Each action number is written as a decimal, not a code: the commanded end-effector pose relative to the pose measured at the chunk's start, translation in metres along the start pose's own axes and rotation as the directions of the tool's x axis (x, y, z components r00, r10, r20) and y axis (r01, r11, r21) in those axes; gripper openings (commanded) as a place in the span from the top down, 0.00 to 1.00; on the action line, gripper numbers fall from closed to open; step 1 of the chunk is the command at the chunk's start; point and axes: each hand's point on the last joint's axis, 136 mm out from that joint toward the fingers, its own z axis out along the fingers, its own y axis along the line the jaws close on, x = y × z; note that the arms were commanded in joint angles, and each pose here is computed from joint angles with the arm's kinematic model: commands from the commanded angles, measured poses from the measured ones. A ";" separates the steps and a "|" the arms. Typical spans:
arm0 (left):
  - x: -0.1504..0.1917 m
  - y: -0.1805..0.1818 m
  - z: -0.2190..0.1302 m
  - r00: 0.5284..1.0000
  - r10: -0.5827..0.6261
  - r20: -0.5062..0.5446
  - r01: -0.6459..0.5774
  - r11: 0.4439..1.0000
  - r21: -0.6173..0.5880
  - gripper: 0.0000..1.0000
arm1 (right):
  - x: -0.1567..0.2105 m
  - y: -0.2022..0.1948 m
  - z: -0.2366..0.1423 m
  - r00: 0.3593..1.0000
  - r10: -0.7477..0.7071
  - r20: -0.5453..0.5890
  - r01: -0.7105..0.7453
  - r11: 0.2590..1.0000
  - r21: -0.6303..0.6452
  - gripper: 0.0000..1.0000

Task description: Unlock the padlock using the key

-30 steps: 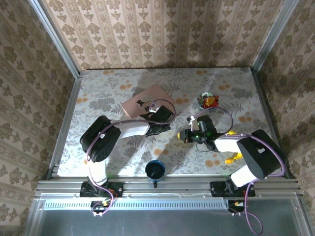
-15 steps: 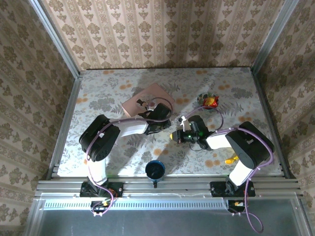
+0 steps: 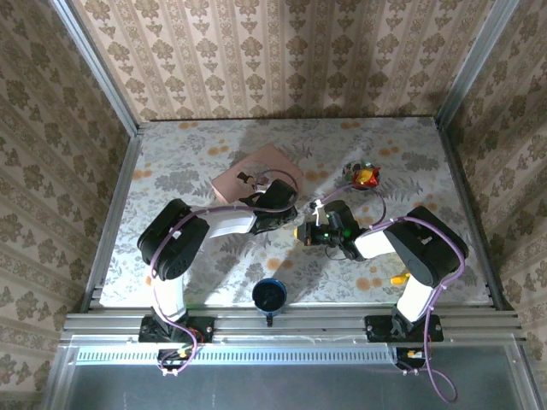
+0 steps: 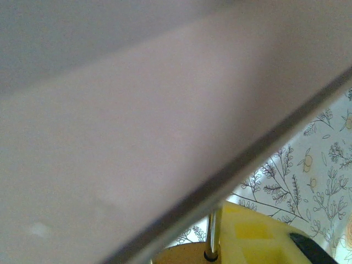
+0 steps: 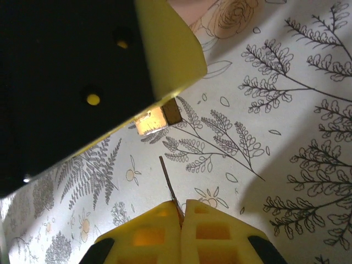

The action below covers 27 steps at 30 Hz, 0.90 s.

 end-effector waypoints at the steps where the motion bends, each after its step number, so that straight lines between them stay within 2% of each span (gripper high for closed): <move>1: -0.003 -0.001 0.002 0.999 -0.050 0.006 0.050 0.998 0.024 1.00 | -0.008 0.002 0.005 0.999 -0.011 0.031 0.011 1.000 -0.006 1.00; 27: 0.005 0.002 0.005 0.995 -0.098 -0.007 0.098 0.994 0.053 1.00 | -0.008 -0.008 0.008 0.998 0.016 0.065 -0.018 1.000 0.019 1.00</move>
